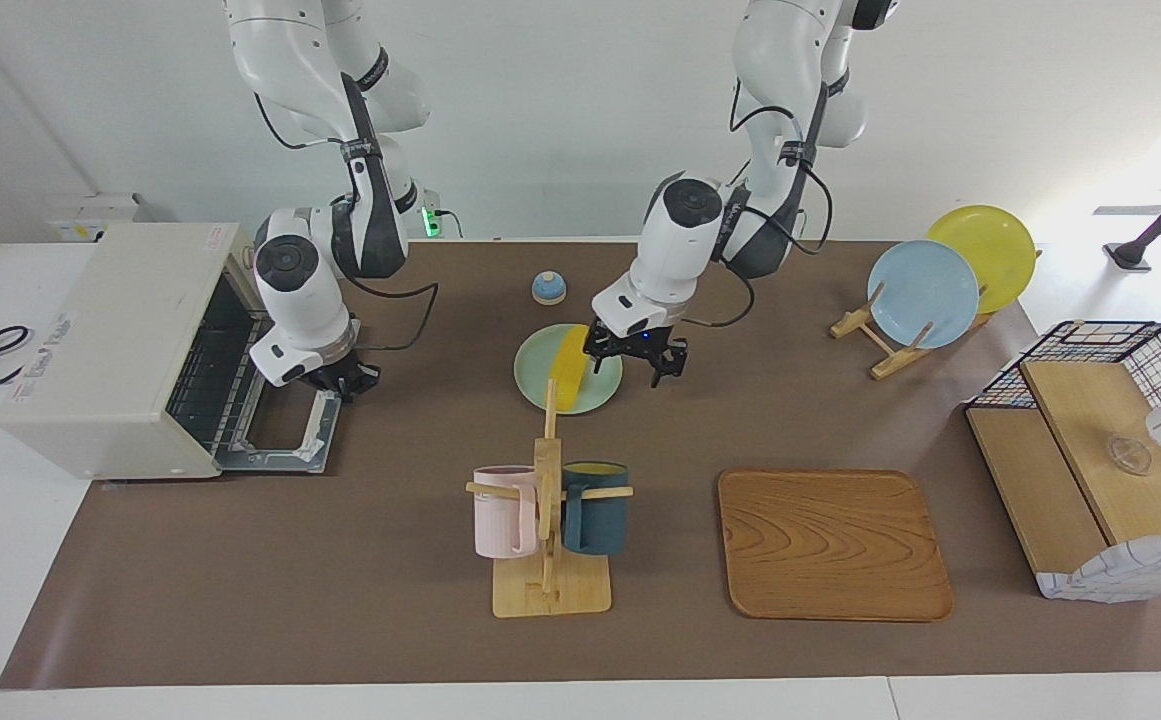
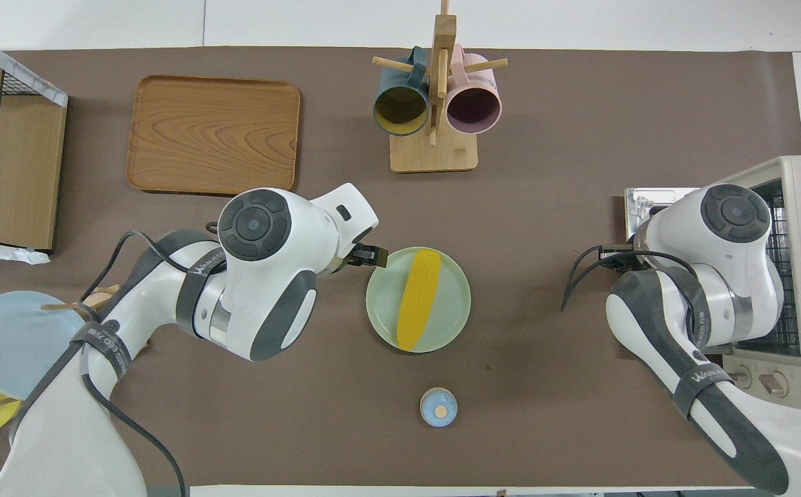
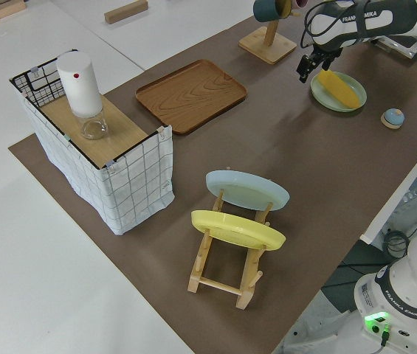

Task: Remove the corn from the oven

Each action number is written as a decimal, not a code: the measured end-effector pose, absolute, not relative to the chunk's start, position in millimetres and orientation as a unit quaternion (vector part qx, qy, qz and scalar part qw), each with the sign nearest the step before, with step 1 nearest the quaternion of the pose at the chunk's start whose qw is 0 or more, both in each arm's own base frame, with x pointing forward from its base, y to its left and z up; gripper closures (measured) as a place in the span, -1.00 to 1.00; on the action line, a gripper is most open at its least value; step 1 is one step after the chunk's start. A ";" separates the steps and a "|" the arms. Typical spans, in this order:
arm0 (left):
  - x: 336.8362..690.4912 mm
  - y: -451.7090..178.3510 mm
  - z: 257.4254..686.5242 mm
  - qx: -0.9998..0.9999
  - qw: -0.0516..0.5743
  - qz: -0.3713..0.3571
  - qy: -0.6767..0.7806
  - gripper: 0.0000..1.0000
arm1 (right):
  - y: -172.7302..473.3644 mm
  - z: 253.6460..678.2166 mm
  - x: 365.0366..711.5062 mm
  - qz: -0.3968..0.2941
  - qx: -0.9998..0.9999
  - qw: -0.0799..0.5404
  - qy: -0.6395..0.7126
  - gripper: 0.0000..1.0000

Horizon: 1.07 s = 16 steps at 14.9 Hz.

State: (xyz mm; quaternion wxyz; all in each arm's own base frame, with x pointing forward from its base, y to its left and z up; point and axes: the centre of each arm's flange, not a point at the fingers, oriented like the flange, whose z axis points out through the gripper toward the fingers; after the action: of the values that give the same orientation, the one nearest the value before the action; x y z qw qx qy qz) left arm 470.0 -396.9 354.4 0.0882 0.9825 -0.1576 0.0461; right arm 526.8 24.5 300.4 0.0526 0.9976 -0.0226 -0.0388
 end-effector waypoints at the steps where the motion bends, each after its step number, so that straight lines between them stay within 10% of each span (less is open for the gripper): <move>1: 462.1 -410.7 343.0 0.980 0.091 0.050 -0.167 -1.00 | 25.3 300.5 526.7 -0.040 0.997 0.056 -0.018 0.98; 11: 443.5 -439.3 305.8 0.976 0.092 0.050 -0.190 -0.94 | -54.7 458.1 534.7 -0.093 0.988 0.121 0.037 0.98; 14: 442.6 -440.2 305.9 0.977 0.092 0.050 -0.188 -0.22 | -95.6 485.7 519.7 -0.113 0.986 0.117 0.030 0.98; 16: 443.2 -440.4 306.7 0.978 0.093 0.049 -0.178 -0.13 | -86.7 527.2 518.9 -0.121 0.985 0.120 0.026 0.98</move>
State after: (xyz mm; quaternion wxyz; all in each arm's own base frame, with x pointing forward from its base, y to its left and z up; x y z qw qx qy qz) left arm 443.2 -440.4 306.7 0.0926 0.9784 -0.1782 0.0492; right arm 518.9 -86.7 527.2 0.1198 0.9850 0.0259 -0.1215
